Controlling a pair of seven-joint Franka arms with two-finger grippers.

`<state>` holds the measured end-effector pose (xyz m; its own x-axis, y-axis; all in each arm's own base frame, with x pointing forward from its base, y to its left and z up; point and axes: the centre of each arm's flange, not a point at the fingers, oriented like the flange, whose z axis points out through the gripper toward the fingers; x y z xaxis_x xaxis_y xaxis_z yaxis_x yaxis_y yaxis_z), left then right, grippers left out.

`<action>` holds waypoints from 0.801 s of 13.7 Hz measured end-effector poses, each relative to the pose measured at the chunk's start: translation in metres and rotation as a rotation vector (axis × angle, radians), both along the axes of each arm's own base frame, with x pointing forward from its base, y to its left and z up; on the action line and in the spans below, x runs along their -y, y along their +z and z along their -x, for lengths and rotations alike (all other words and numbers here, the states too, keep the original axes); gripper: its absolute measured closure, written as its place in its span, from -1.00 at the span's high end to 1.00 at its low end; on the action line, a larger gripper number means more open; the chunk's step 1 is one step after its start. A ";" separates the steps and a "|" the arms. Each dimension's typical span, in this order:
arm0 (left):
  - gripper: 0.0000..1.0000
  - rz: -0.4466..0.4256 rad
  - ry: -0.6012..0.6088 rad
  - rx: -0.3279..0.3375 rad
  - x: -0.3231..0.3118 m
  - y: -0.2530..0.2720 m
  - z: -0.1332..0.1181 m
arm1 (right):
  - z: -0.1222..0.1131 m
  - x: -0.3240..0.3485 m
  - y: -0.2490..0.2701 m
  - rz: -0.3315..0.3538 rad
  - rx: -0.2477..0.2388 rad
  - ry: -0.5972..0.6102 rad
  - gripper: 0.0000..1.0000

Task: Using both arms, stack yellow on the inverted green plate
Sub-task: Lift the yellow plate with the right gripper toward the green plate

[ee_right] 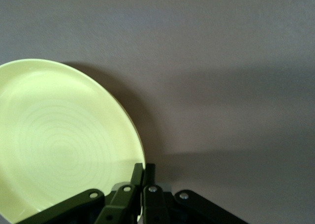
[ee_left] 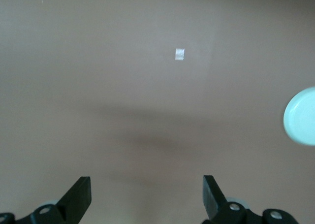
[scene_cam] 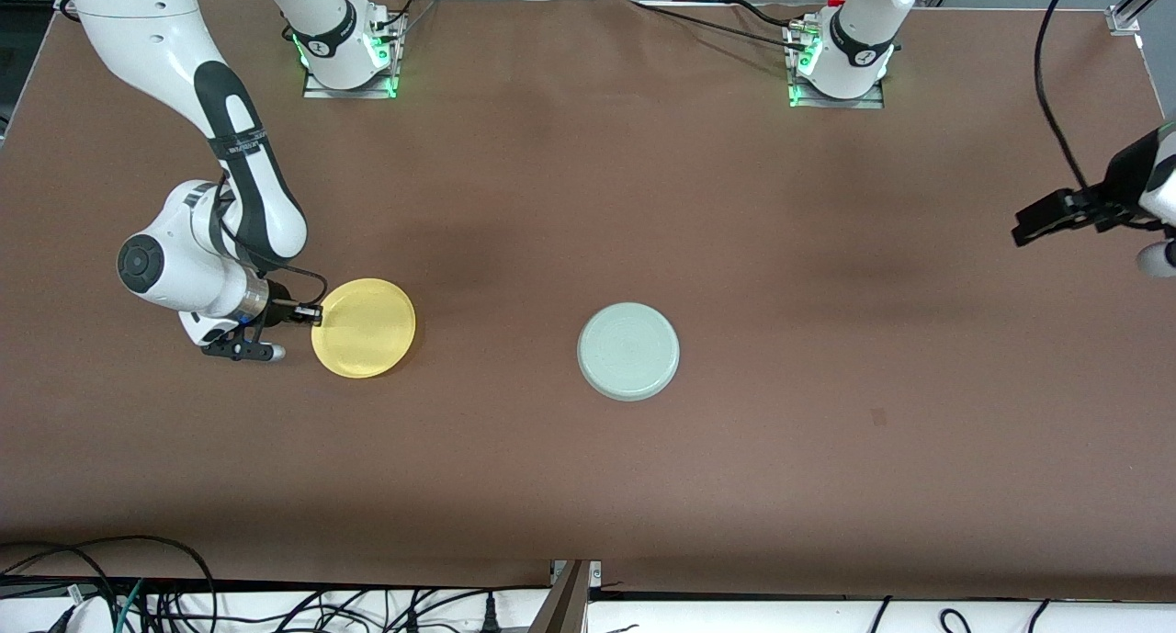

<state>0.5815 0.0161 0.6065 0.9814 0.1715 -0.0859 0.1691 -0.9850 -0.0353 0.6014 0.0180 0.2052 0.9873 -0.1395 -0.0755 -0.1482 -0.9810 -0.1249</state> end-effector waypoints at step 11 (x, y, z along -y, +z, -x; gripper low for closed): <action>1.00 0.043 -0.016 -0.071 0.007 -0.027 0.018 | -0.028 -0.136 0.073 -0.105 -0.078 -0.142 -0.96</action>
